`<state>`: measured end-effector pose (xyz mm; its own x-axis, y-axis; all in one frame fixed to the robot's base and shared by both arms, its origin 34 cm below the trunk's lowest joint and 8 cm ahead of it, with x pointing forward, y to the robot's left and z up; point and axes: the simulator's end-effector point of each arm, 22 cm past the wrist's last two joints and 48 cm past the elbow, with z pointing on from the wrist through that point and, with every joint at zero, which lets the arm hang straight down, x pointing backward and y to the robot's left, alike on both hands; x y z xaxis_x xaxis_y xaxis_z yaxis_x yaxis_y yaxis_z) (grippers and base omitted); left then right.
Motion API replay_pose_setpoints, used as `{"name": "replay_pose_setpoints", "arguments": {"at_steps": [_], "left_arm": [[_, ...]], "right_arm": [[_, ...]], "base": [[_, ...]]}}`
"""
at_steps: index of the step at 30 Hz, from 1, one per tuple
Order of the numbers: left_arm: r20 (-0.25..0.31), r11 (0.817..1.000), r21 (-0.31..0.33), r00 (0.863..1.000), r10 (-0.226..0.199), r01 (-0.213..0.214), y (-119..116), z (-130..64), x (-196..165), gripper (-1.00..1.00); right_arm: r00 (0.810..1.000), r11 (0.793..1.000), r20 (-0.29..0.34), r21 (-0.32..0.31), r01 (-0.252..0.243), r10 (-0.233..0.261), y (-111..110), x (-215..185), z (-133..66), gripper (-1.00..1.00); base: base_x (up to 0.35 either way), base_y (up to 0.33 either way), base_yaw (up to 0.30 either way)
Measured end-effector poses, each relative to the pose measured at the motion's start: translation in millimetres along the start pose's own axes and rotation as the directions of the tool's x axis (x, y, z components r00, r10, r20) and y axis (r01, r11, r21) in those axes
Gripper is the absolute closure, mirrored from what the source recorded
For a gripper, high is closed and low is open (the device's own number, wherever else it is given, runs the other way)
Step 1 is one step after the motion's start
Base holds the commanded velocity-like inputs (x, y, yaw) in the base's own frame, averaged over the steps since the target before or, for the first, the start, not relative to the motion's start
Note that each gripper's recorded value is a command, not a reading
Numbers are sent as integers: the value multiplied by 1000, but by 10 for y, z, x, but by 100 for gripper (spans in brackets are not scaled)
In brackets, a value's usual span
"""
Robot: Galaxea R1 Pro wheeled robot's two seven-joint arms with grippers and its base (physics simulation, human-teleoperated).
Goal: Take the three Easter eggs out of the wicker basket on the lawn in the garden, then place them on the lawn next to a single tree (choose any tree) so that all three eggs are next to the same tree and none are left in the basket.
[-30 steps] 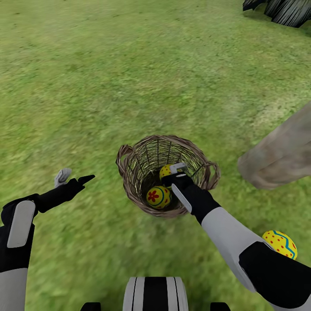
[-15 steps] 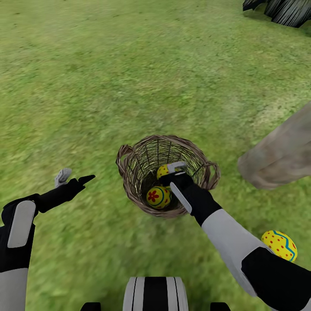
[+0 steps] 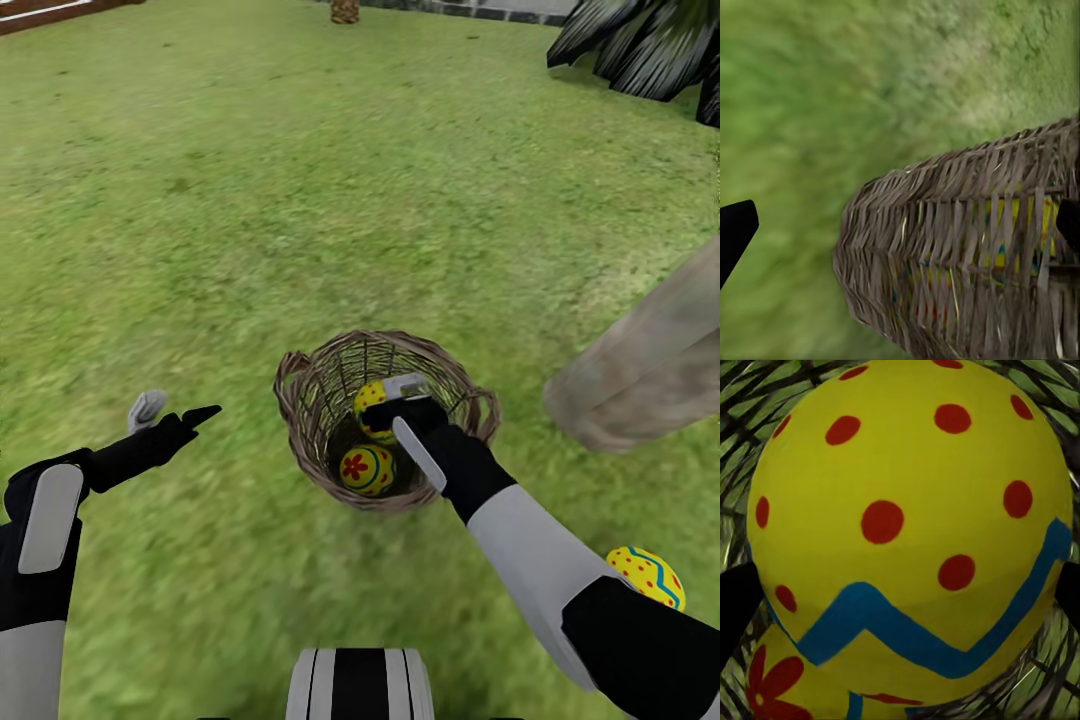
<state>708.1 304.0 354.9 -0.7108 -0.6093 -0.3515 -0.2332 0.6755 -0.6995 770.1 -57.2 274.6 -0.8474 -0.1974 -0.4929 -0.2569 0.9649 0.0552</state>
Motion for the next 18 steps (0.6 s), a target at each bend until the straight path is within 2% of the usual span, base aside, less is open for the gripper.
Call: {"name": "replay_pose_setpoints", "arguments": {"at_steps": [4,7,9,10,12,13,15,18], "left_arm": [[10,1000,8,1000,8,-8,-78,-55,-54,-100],[18,1000,15,1000,13,-14,-136,-95,-94,-100],[24,1000,20,1000,17,-17,-174,-122,-120,-100],[27,1000,22,999,18,-19,-194,-135,-133,-100],[32,999,26,999,21,-22,-230,-161,-156,-100],[34,999,28,999,23,-24,-249,-175,-168,-100],[39,999,32,999,26,-28,-286,-202,-191,-100],[48,999,39,998,31,-33,-345,-243,-229,-100]], "right_arm": [[1000,999,22,-34,-4,4,120,-147,-190,100],[1000,998,-2,-59,21,-21,224,-150,-385,100],[999,997,29,-71,29,-27,257,-240,-540,100],[998,997,48,-68,33,-30,221,-290,-612,100],[999,997,16,-63,35,-34,156,-234,-679,100],[1000,998,12,-61,19,-18,97,-269,-737,100],[999,998,35,-65,-18,21,11,-340,-877,100],[996,999,82,-48,-22,26,-146,-447,-1053,100]], "base": [[0,0,0],[0,0,0],[0,0,0],[0,0,0],[0,0,0],[0,0,0],[0,0,0],[0,0,0]]}}
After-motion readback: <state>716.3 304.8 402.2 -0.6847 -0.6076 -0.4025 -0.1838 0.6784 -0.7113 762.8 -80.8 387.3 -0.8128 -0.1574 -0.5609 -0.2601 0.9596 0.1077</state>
